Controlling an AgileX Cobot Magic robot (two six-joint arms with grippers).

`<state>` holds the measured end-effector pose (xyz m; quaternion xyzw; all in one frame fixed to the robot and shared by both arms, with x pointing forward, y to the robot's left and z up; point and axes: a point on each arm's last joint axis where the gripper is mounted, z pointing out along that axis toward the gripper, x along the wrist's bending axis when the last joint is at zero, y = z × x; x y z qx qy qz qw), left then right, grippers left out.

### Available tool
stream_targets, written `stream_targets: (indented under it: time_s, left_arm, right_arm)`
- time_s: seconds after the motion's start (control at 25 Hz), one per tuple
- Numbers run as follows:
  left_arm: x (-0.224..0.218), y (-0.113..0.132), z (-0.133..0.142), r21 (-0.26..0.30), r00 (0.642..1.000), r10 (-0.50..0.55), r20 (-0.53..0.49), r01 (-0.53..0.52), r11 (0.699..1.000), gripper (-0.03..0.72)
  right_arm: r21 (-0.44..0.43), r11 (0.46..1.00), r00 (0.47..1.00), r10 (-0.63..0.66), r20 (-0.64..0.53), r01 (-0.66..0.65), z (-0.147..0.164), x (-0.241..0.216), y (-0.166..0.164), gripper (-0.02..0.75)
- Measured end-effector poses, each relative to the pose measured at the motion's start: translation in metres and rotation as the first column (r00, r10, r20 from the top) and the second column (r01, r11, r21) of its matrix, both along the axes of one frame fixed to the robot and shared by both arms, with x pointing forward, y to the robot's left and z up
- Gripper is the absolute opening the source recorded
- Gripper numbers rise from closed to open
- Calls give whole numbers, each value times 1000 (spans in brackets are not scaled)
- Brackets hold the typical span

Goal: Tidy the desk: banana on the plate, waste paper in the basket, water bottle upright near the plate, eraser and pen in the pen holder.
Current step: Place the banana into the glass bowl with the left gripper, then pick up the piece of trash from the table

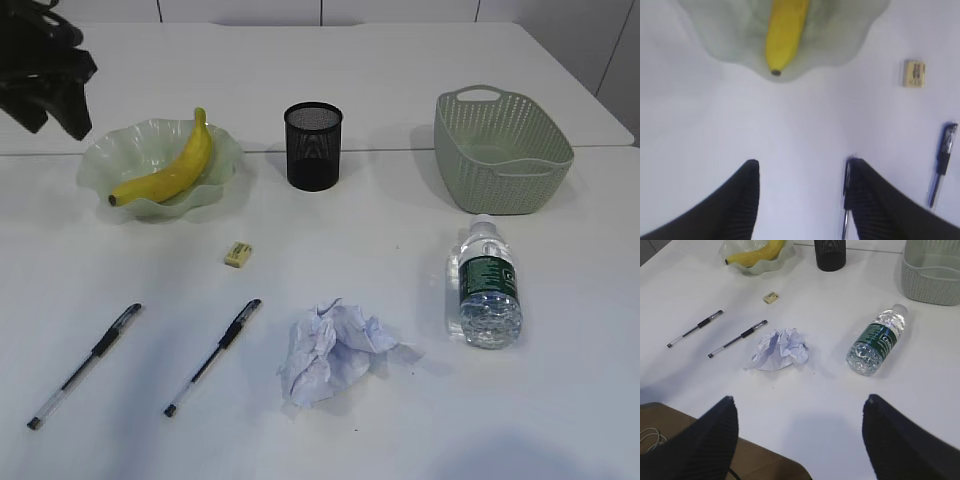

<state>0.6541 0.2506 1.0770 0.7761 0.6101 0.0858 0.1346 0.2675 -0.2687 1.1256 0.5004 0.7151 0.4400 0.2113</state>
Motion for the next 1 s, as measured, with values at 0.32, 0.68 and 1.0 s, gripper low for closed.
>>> stream_targets:
  time_s: [0.32,0.68,1.0]
  left_arm:
    - [-74,8,-3,-9,999,34,3,-34,999,414]
    - [-168,19,-11,-29,993,70,90,-67,997,414]
    - [-222,25,-6,-45,981,74,177,-67,997,414]
  right_arm:
    - [-46,997,998,56,32,-55,0,-1,2,573]
    - [-90,981,985,171,12,-169,0,13,11,573]
    - [-155,961,973,227,-31,-229,-4,29,14,573]
